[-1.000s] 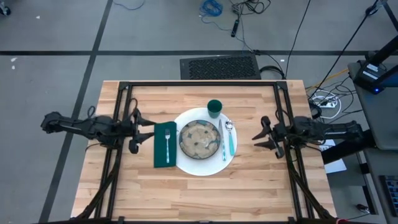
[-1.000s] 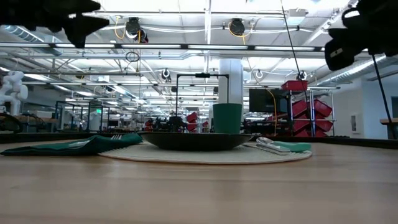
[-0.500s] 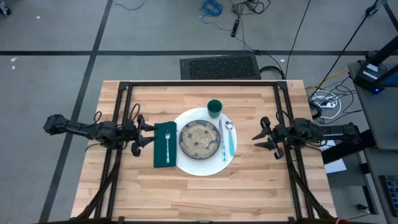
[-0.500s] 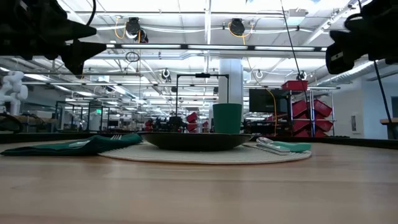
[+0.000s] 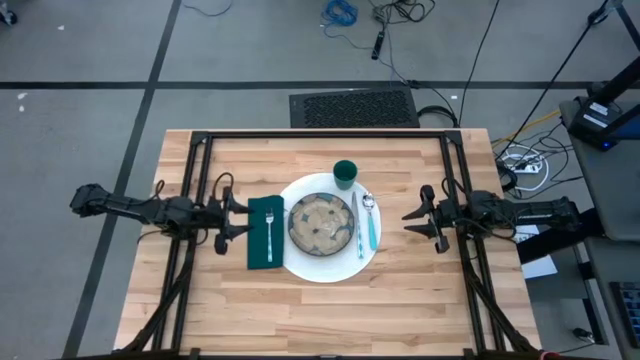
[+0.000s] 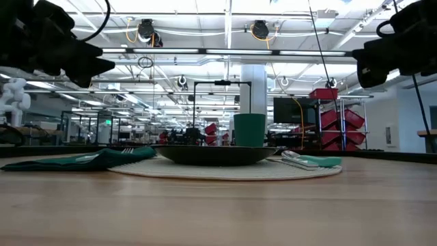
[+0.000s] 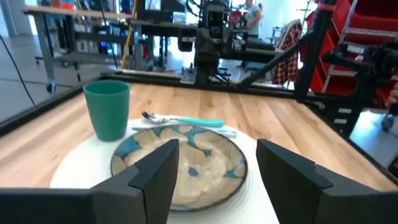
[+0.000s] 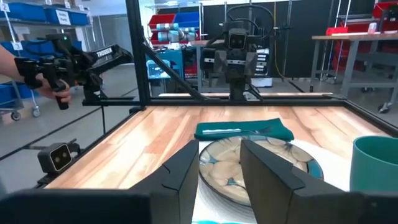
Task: Set table place
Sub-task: Return to Home Position
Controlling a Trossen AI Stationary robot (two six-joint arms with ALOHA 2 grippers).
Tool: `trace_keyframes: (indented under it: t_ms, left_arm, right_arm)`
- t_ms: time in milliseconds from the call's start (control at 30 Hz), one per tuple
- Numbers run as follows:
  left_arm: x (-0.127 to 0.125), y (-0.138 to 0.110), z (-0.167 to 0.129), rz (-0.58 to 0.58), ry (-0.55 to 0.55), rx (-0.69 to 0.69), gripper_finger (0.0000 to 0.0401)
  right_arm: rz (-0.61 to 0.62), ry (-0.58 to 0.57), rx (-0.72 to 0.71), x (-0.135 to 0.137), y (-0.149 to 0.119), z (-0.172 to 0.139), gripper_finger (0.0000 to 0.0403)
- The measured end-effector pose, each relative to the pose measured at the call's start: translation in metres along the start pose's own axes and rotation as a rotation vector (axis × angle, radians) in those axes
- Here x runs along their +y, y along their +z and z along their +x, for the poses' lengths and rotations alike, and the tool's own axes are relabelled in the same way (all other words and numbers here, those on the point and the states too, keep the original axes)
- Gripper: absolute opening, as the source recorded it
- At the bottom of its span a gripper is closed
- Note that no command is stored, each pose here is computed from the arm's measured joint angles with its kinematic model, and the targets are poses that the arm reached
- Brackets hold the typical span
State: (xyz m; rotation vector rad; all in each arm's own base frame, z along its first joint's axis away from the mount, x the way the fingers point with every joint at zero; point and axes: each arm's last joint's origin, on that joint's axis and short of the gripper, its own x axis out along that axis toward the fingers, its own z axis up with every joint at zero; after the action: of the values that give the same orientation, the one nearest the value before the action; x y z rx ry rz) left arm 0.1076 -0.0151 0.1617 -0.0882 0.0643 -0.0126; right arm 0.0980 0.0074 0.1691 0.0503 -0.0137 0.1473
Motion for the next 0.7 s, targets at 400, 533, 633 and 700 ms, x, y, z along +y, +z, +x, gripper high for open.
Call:
trace_keyframes:
  t_ms: [400, 533, 633, 700]
  left_arm:
    - [0.000, 0.003, -0.009, -0.032, -0.032, -0.050, 0.0201]
    - [0.000, 0.008, -0.012, -0.004, -0.051, -0.111, 0.0201]
    - [0.000, 0.005, -0.011, -0.001, -0.049, -0.084, 0.0201]
    - [0.000, 0.004, -0.010, 0.001, -0.059, -0.064, 0.0201]
  right_arm:
    - [-0.012, 0.010, -0.001, 0.000, 0.000, 0.000, 0.0105]
    - [-0.005, 0.010, -0.002, 0.000, 0.000, 0.000, 0.0105]
    - [-0.002, 0.010, -0.004, 0.000, 0.000, 0.000, 0.0105]
    - [0.028, 0.010, -0.001, 0.000, 0.000, 0.000, 0.0105]
